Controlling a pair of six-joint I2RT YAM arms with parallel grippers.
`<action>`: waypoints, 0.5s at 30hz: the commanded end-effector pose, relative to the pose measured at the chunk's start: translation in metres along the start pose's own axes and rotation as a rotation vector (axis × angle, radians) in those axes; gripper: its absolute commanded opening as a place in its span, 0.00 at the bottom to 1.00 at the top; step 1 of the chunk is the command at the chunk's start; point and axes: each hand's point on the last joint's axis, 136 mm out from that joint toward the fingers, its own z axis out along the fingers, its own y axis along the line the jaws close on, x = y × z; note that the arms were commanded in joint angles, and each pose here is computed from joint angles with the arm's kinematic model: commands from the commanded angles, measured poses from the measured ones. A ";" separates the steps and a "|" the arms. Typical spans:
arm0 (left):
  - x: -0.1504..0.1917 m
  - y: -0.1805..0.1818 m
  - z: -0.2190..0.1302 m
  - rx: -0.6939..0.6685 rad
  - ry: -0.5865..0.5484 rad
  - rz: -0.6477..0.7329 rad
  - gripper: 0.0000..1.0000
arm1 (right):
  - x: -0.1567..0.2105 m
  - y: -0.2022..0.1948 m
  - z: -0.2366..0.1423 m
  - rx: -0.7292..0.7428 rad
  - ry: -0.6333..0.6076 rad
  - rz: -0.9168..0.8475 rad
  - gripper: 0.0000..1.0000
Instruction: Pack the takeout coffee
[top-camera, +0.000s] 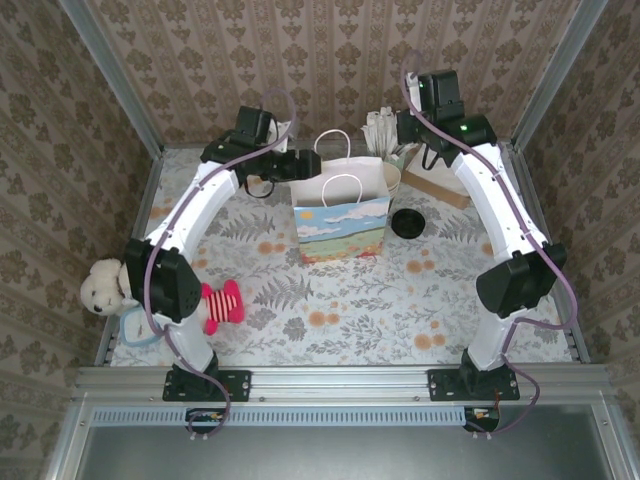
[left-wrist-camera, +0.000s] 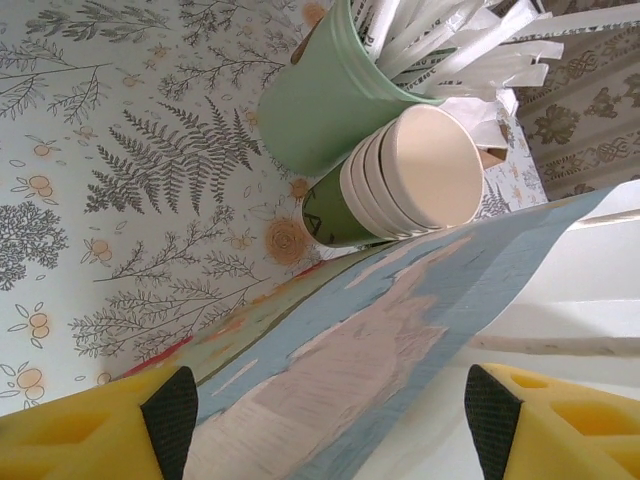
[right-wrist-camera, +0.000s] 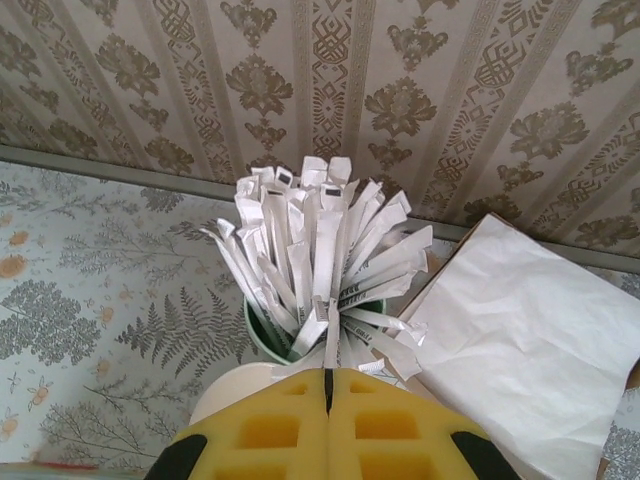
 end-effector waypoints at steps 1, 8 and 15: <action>-0.015 -0.013 -0.019 0.027 -0.058 0.047 0.75 | -0.009 0.000 -0.036 -0.037 -0.039 -0.025 0.01; -0.014 0.000 -0.055 -0.054 -0.148 0.030 0.81 | -0.016 0.005 -0.079 -0.100 -0.106 0.009 0.00; -0.015 -0.006 -0.094 -0.096 -0.285 0.080 1.00 | 0.001 0.031 -0.158 -0.318 -0.126 0.084 0.00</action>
